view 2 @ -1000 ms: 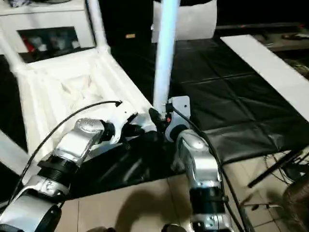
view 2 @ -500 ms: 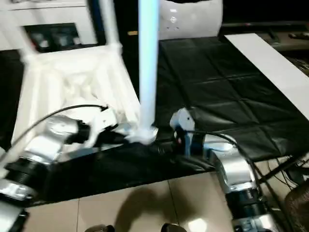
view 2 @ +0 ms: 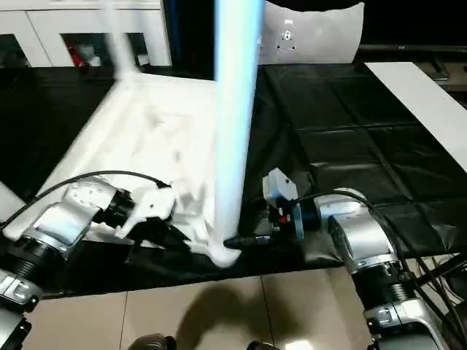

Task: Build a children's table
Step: Rotate leg to tighten

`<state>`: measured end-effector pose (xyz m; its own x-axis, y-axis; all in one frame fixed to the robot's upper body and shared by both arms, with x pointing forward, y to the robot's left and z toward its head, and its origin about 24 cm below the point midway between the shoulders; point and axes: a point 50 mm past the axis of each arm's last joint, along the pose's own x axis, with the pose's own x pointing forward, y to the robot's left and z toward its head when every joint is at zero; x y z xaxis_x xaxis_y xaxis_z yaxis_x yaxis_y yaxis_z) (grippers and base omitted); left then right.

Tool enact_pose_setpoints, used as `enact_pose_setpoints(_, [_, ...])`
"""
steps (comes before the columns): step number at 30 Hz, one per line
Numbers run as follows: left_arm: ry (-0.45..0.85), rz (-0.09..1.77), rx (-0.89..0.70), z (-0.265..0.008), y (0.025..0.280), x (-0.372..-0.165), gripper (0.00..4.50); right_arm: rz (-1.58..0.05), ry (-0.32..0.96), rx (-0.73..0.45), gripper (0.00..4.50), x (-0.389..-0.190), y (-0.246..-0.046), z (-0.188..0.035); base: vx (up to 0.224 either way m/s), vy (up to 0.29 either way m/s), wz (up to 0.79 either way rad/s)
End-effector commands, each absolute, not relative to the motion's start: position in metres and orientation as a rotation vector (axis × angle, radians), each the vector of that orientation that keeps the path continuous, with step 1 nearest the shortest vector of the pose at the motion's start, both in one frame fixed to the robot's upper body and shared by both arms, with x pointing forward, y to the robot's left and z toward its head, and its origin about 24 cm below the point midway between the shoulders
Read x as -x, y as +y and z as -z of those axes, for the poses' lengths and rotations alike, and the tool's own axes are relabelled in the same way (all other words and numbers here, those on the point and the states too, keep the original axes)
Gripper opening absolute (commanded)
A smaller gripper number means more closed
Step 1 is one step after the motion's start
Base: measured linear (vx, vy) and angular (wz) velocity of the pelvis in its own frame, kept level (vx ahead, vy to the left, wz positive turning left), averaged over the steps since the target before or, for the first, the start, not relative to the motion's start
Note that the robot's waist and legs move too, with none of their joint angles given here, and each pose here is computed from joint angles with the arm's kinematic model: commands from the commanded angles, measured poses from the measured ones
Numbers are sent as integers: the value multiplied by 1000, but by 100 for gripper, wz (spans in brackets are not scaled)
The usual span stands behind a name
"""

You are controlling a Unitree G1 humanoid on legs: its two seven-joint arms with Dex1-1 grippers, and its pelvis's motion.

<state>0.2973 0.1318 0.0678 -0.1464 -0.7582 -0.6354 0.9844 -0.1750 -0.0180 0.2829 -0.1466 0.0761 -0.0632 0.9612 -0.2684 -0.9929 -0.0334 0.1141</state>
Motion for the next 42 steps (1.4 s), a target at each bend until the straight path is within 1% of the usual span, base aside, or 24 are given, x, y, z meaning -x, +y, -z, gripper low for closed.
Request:
enact_pose_setpoints(1, [570, 1780, -602, -58, 123, -289, 0, -1669, 298, 125, 274, -283, -143, -82, 0, 0, 0])
enact_pose_setpoints(2, [570, 1781, -603, -58, 123, -289, 0, -1674, 302, 122, 257, -283, -143, -82, 0, 0, 0])
enact_pose_setpoints(3, [570, 1781, -605, -58, 123, -289, 0, -1677, 304, 122, 257, -283, -143, -82, 0, 0, 0])
enact_pose_setpoints(8, [572, 1778, -611, -57, 124, -289, 0, -1693, 319, 119, 208, -283, -143, -80, 0, 0, 0])
enact_pose_setpoints(11, [572, 1765, -606, -56, 124, -289, 0, -1715, 339, 110, 200, -280, -142, -78, 0, 0, 0])
enact_pose_setpoints(14, [563, 1731, -566, -55, 122, -291, 0, -1724, 355, 94, 198, -276, -142, -76, 0, 0, 0])
enact_pose_setpoints(16, [553, 1692, -527, -55, 118, -293, 0, -1701, 361, 53, 197, -274, -140, -75, 0, 0, 0])
enact_pose_setpoints(17, [542, 1644, -484, -56, 113, -296, 0, -1652, 353, 8, 197, -273, -136, -74, 0, 0, 0])
enact_pose_setpoints(19, [535, 1601, -440, -58, 109, -298, 0, -1603, 345, -33, 197, -273, -132, -74, 0, 0, 0])
enact_pose_setpoints(20, [518, 1554, -401, -59, 103, -302, 0, -1539, 320, -76, 197, -275, -125, -74, 0, 0, 0])
enact_pose_setpoints(21, [514, 1546, -395, -59, 102, -302, 0, -1527, 318, -81, 197, -275, -124, -73, 0, 0, 0])
enact_pose_setpoints(23, [478, 1469, -333, -62, 91, -308, 0, -1423, 288, -118, 197, -276, -111, -71, 0, 0, 0])
enact_pose_setpoints(24, [470, 1450, -322, -62, 88, -309, 0, -1401, 283, -125, 197, -275, -107, -70, 0, 0, 0])
enact_pose_setpoints(27, [459, 1369, -302, -62, 76, -315, 0, -1253, 264, -167, 197, -278, -88, -67, 0, 0, 0])
enact_pose_setpoints(30, [451, 1278, -282, -62, 65, -320, 0, -1152, 262, -165, 197, -280, -71, -66, 0, 0, 0])
enact_pose_setpoints(31, [451, 1277, -281, -62, 65, -320, 0, -1151, 262, -165, 197, -280, -71, -66, 0, 0, 0])
enact_pose_setpoints(32, [449, 1239, -267, -62, 62, -323, 0, -1096, 258, -166, 197, -284, -64, -66, 0, 0, 0])
enact_pose_setpoints(33, [449, 1227, -264, -62, 61, -323, 0, -1075, 255, -169, 197, -286, -62, -67, 0, 0, 0])
enact_pose_setpoints(34, [443, 1150, -240, -64, 54, -328, 0, -941, 246, -206, 197, -295, -50, -72, 0, 0, 0])
enact_pose_setpoints(37, [422, 1013, -230, -69, 48, -338, 0, -755, 250, -288, 197, -307, -30, -81, 0, 0, 0])
enact_pose_setpoints(38, [418, 999, -232, -70, 48, -339, 0, -749, 245, -315, 197, -308, -27, -83, 0, 0, 0])
enact_pose_setpoints(40, [408, 1004, -235, -72, 47, -339, 0, -775, 210, -312, 197, -307, -23, -88, 0, 0, 0])
enact_pose_setpoints(41, [406, 1029, -246, -73, 48, -338, 0, -809, 170, -279, 231, -304, -25, -91, 52, -7, 7])
enact_pose_setpoints(42, [404, 1034, -249, -73, 48, -337, 0, -813, 167, -275, 231, -304, -26, -91, 52, -7, 7])
